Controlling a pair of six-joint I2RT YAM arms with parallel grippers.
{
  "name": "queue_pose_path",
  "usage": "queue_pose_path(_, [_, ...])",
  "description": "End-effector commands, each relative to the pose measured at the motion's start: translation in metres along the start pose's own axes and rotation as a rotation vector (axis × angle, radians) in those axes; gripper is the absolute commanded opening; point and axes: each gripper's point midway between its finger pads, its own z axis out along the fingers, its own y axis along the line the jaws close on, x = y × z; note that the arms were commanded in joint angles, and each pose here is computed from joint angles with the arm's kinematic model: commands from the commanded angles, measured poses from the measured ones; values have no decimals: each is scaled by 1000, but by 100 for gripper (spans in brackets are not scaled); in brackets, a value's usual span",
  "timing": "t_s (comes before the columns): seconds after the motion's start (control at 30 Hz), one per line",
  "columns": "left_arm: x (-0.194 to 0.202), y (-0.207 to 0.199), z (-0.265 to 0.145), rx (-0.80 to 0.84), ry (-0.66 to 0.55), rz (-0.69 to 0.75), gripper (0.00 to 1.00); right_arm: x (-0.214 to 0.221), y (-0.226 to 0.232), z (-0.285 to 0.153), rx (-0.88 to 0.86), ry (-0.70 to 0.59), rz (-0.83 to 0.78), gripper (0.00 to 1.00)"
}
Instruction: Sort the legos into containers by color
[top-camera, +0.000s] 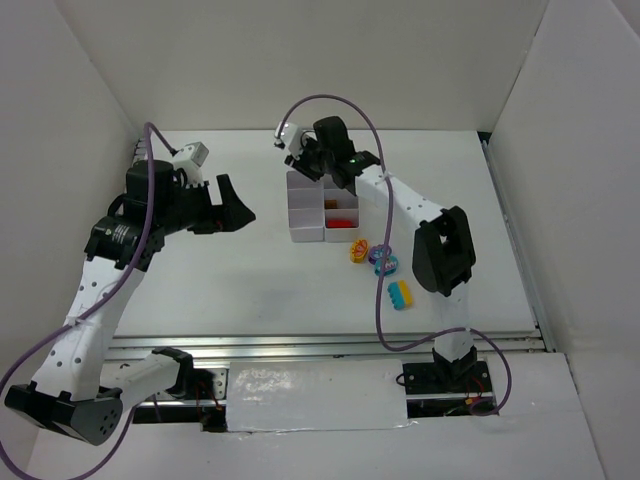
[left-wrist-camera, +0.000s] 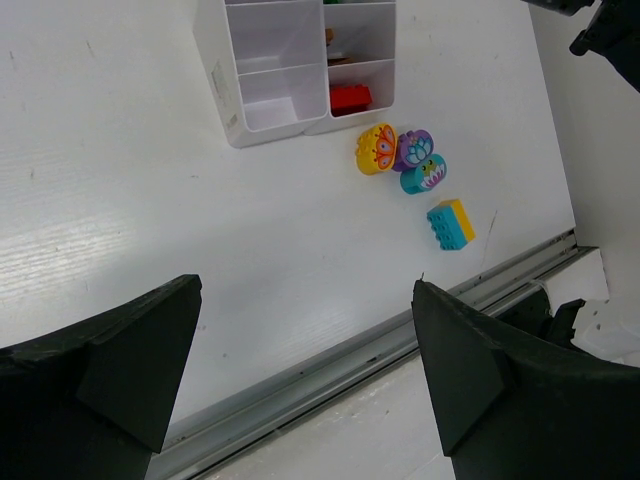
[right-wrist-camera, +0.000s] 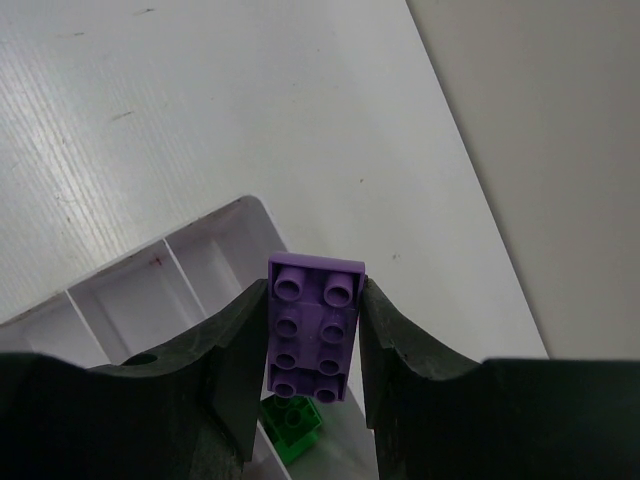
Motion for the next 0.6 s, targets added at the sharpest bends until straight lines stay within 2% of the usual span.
queue_pose_path(0.0, [-10,-5,-5,26,-47,48,99,-19,2,-2,29,-53,0,9])
queue_pose_path(0.43, [-9,-7,-2,50,-45,58,100,-5,14,7,26,-25,29,19])
queue_pose_path(0.5, [-9,-8,-1,52,-44,58,99,-3,14,9,34,-24,38,24])
queue_pose_path(0.57, [-9,-8,-1,53,-46,59,99,-2,15,11,36,-21,40,25])
